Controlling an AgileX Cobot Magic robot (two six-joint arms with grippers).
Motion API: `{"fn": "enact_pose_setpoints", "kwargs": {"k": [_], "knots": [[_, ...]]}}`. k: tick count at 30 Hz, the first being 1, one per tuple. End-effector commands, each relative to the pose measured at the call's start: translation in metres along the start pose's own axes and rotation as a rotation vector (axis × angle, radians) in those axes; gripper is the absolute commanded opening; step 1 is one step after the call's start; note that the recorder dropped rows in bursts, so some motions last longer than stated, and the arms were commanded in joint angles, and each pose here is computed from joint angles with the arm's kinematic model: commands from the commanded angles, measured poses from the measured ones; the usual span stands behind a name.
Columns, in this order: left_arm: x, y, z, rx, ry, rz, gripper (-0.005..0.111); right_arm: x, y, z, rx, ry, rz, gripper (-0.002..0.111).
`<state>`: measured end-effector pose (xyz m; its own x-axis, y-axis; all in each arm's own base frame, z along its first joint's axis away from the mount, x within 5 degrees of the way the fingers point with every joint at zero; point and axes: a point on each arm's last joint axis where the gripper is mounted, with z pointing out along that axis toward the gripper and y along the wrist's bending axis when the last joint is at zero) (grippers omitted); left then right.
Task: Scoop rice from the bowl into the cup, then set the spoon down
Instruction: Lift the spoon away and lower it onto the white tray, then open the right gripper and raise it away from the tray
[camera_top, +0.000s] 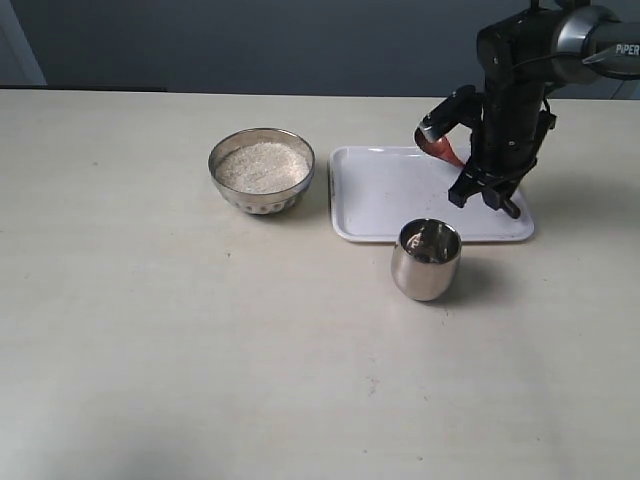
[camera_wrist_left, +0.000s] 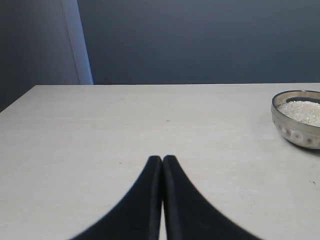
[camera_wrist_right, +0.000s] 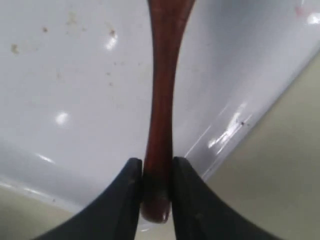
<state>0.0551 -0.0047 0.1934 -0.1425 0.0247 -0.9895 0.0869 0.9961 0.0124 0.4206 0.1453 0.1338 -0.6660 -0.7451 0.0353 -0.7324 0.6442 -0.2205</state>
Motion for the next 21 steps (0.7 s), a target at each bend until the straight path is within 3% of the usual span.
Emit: {"fn": "enact_pose_setpoints", "kwargs": {"k": [1, 11, 14, 16, 21], "knots": [[0.001, 0.000, 0.000, 0.008, 0.001, -0.002, 0.001, 0.001, -0.003, -0.001, -0.003, 0.004, -0.010, 0.025], [0.001, 0.000, 0.000, 0.008, 0.001, -0.002, 0.001, 0.004, -0.007, -0.007, 0.030, 0.017, -0.015, 0.024], [0.001, 0.000, 0.000, 0.007, -0.001, -0.002, 0.001, 0.005, -0.012, -0.028, 0.055, -0.041, 0.091, 0.015], [0.001, 0.000, 0.000, 0.007, -0.001, -0.002, 0.001, 0.003, -0.018, -0.054, 0.082, -0.166, 0.199, -0.001], [0.001, 0.000, 0.000, 0.007, -0.001, -0.002, 0.001, 0.023, -0.028, -0.114, 0.096, -0.424, 0.415, -0.001]]}}
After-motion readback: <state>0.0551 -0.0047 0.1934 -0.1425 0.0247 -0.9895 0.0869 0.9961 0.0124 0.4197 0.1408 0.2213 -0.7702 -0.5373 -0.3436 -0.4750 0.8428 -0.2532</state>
